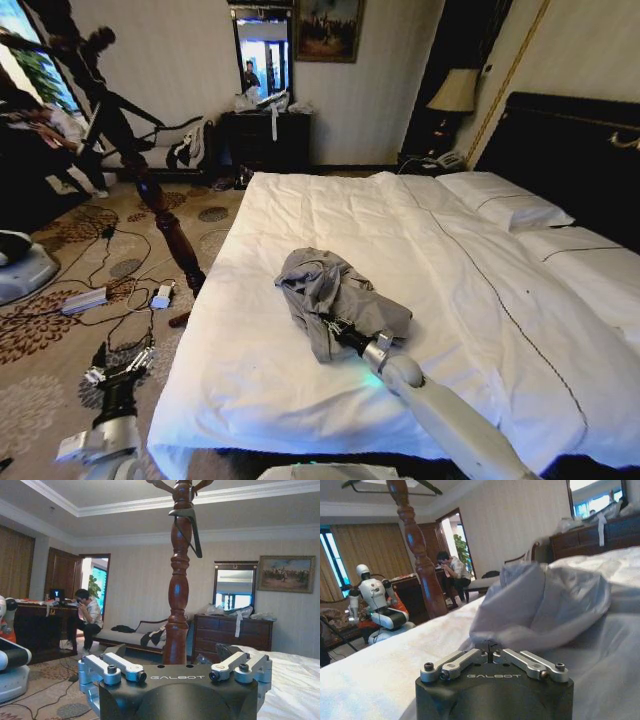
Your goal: Pick up the clothes from the bed and hang them on the clothes hanger.
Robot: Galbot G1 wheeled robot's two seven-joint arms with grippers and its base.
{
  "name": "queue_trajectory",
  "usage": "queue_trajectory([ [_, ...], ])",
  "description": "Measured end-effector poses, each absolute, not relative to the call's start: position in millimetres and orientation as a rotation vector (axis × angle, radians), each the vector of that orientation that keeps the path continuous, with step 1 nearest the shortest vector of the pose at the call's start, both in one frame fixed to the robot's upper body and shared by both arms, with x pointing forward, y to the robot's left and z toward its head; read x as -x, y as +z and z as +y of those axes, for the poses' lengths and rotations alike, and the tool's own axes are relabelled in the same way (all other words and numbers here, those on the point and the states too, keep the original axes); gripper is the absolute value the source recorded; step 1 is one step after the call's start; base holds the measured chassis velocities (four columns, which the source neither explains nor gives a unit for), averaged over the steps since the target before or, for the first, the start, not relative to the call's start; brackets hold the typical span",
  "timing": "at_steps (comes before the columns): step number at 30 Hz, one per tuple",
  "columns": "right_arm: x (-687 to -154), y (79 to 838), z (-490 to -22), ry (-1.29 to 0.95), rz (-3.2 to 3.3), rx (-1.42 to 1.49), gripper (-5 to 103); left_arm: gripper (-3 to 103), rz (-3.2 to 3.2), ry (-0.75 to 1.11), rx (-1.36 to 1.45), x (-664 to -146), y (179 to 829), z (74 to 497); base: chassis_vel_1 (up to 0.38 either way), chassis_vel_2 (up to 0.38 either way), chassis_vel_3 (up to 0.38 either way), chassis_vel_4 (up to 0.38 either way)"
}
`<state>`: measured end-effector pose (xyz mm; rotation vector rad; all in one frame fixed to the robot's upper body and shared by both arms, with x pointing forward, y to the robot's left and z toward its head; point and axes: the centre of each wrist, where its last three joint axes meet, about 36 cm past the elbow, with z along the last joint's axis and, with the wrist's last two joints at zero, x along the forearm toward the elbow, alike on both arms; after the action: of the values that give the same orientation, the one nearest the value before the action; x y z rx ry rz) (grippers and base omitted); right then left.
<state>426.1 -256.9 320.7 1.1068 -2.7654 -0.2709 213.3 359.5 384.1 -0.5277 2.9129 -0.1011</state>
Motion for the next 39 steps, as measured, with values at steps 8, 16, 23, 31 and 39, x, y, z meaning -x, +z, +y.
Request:
queue_trajectory([
  [8,-418.1,364.8,-263.8,-0.434,-2.816,-1.157,0,100,2.906,-0.106,0.525,-215.2,386.1,360.1,0.000,0.000,0.000,0.000],
  [16,-405.6,368.5,-281.5,-0.340,-2.849,-1.070,-3,100,2.907,-0.111,0.513,-214.5,387.6,357.6,0.000,0.000,0.000,0.000],
  [23,-396.6,341.7,-295.3,-0.188,-2.801,-1.138,24,100,2.907,-0.098,0.511,-212.3,390.9,360.2,0.000,0.000,0.000,0.000],
  [31,-405.2,336.6,-290.5,-0.170,-2.787,-1.156,51,100,2.910,-0.099,0.521,-211.2,389.6,361.3,0.000,0.000,0.000,0.000],
  [39,-410.9,328.1,-279.4,-0.194,-2.735,-1.067,89,100,2.908,-0.113,0.533,-214.1,384.4,360.3,0.000,0.000,0.000,0.000],
])
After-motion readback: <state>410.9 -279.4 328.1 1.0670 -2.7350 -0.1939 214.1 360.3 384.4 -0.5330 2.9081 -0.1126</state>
